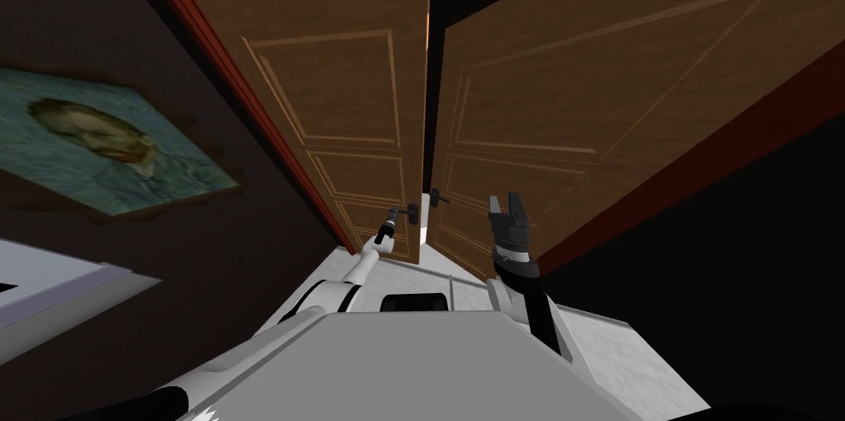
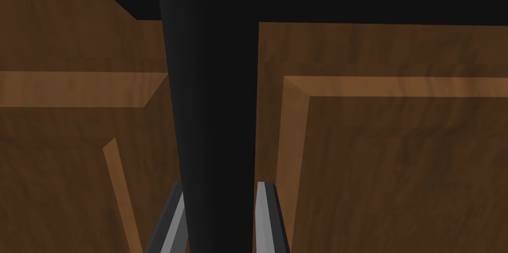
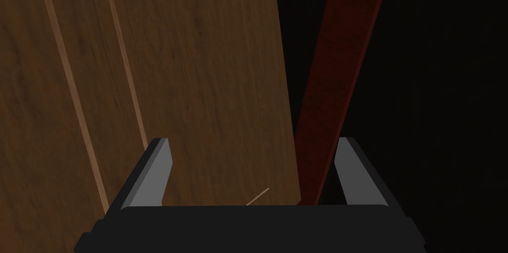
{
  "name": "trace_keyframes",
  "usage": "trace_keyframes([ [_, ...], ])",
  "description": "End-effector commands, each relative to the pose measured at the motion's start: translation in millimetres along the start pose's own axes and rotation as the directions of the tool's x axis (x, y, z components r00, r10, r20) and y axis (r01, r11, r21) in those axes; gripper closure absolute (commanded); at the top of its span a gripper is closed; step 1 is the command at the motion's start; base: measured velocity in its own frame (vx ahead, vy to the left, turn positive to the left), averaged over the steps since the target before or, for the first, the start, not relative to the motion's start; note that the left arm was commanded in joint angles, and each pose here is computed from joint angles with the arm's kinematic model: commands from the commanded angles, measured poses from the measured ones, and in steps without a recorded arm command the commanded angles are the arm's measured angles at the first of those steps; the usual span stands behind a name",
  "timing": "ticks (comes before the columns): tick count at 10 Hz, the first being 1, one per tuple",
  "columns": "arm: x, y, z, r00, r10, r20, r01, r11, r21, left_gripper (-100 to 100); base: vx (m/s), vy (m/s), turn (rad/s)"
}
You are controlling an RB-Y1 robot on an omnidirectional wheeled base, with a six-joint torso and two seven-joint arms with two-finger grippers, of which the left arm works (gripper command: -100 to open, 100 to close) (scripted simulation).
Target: Push the door open
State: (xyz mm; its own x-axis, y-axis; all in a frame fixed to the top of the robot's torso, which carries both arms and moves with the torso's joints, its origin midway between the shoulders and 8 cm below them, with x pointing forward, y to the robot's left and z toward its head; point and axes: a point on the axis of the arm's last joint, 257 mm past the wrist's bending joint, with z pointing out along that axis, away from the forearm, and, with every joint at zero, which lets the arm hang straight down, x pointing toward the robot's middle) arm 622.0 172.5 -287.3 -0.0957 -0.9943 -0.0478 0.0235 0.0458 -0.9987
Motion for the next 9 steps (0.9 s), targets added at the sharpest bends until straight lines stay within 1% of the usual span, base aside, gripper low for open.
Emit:
trace_keyframes([
  [1,-29.8,-12.8,4.3,0.9988,0.016,0.046,-0.017,0.9995,0.027,100,0.005,0.019,-0.103],
  [3,-29.5,4.7,-0.8,0.9989,0.016,0.045,-0.016,0.9998,-0.01,100,0.009,0.008,-0.012],
  [5,-29.8,-12.4,4.2,0.9988,0.016,0.046,-0.017,0.9995,0.027,100,-0.006,-0.002,0.009],
  [6,-39.0,-13.8,4.1,0.9978,0.019,0.064,-0.021,0.9994,0.03,100,-0.003,0.007,-0.05],
  [7,-39.0,-13.8,4.1,0.9978,0.019,0.064,-0.021,0.9994,0.03,100,0.005,0.014,-0.057],
  [9,-58.1,-16.0,3.1,0.9944,0.023,0.104,-0.027,0.9991,0.034,100,0.011,0.006,-0.081],
])
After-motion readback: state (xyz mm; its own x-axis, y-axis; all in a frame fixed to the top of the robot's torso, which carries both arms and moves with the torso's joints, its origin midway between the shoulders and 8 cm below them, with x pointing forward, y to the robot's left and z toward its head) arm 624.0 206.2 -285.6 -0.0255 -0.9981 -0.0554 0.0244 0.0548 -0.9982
